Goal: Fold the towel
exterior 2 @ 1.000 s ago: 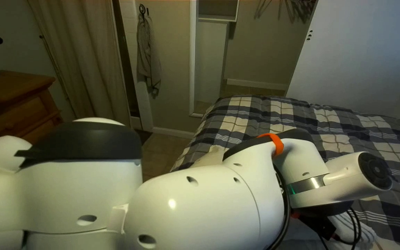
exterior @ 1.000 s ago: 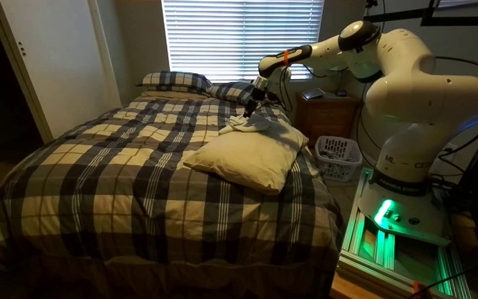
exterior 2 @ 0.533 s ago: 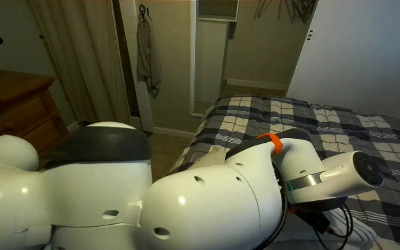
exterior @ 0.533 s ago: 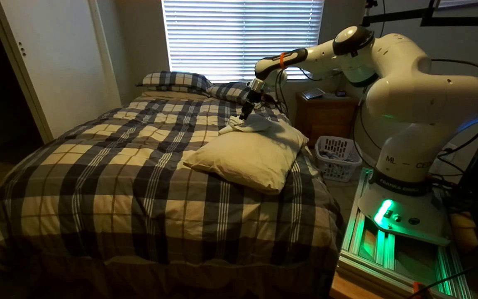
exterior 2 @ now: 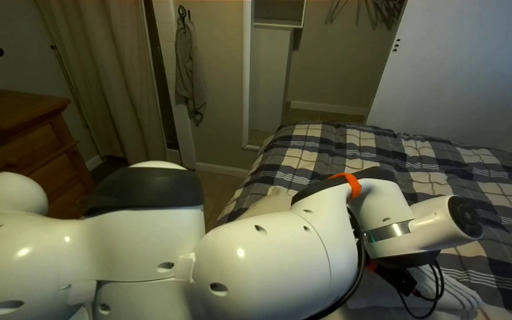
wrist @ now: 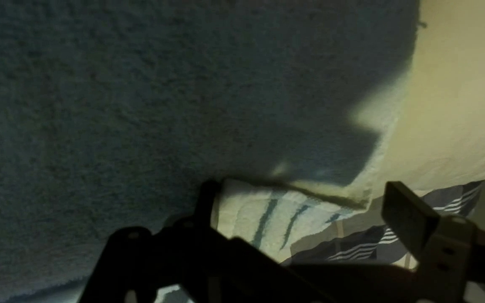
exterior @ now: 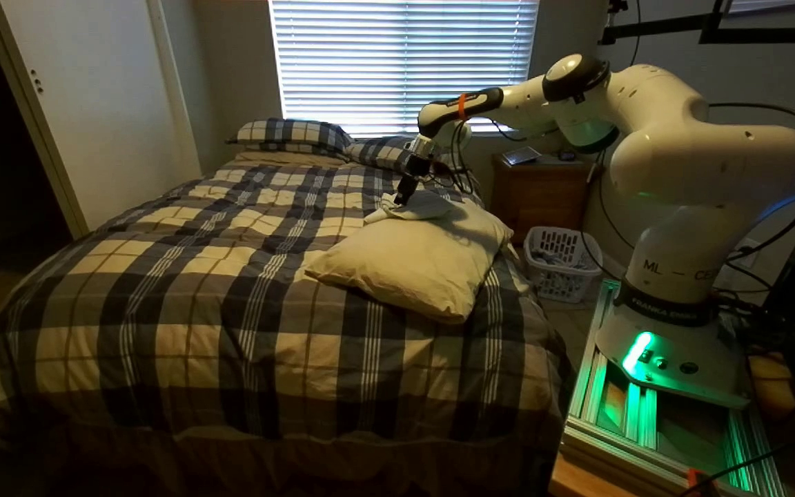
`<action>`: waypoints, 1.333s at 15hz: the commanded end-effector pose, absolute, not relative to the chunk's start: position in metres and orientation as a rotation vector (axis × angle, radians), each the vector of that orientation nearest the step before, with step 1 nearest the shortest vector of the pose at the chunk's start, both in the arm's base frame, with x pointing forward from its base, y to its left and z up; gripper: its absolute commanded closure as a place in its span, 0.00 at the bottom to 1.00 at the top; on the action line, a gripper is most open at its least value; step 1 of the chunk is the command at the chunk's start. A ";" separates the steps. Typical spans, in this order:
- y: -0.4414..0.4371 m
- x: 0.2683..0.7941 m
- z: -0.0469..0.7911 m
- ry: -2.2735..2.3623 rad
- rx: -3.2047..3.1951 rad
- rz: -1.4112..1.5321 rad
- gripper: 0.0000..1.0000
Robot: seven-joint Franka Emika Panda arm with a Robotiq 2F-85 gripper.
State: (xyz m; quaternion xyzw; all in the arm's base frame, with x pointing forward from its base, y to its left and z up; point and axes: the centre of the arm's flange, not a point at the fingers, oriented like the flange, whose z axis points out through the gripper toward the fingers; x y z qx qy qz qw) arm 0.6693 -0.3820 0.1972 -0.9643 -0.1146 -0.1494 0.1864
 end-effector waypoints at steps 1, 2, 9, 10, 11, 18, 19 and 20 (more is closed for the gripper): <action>-0.387 0.684 0.199 -0.326 -2.682 -0.431 0.00; -0.386 0.686 0.201 -0.330 -2.677 -0.445 0.00; -0.384 0.690 0.199 -0.313 -2.749 -0.425 0.00; -0.386 0.689 0.198 -0.307 -2.765 -0.415 0.00; -0.388 0.687 0.197 -0.306 -2.779 -0.407 0.00; -0.388 0.691 0.192 -0.300 -2.732 -0.395 0.00; -0.386 0.693 0.193 -0.304 -2.715 -0.397 0.00; -0.385 0.694 0.194 -0.302 -2.707 -0.401 0.00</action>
